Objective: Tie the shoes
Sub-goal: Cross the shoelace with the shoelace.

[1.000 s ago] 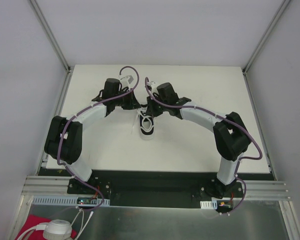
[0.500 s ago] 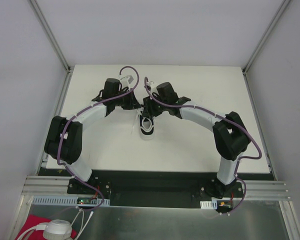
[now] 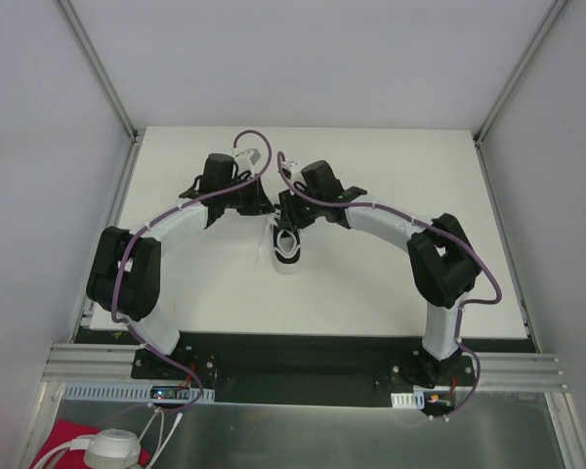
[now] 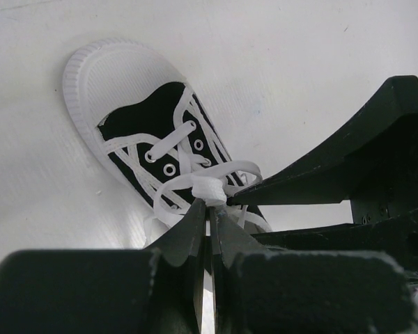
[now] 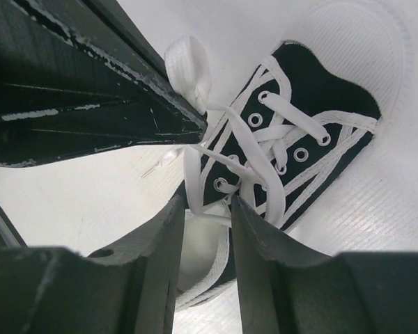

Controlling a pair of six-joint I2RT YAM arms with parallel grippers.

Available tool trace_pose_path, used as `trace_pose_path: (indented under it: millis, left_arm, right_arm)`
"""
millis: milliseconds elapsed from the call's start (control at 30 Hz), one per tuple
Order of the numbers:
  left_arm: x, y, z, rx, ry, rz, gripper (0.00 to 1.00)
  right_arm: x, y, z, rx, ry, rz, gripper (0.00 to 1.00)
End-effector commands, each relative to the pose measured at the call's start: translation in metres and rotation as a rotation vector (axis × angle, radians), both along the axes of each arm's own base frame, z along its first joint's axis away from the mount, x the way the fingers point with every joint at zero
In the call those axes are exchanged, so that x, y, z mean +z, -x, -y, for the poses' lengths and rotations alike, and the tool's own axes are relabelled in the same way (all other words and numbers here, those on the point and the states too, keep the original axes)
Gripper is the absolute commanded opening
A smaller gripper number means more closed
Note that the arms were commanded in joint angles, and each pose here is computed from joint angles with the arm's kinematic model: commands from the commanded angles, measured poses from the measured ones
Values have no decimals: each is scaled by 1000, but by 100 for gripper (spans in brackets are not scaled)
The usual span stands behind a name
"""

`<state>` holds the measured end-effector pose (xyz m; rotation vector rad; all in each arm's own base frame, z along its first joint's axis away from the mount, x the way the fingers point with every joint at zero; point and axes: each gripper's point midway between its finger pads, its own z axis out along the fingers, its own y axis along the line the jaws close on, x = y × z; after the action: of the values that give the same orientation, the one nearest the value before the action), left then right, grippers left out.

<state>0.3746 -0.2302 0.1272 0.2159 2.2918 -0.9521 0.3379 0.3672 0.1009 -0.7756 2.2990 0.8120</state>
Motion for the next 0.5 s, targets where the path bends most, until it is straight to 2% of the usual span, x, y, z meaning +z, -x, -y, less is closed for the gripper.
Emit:
trace_pose_path:
  millis: [0, 300, 367, 467]
  left_arm:
    - [34, -6, 4, -20, 19, 96, 0]
    - [35, -6, 5, -24, 22, 98, 0]
    - [34, -6, 5, -23, 22, 94, 0]
    - [34, -5, 6, -27, 24, 94, 0]
  right_arm:
    - [13, -3, -7, 26, -20, 32, 35]
    - [6, 1, -10, 38, -13, 20, 36]
    - [5, 1, -11, 39, -11, 21, 35]
    - [5, 1, -10, 38, -3, 30, 27]
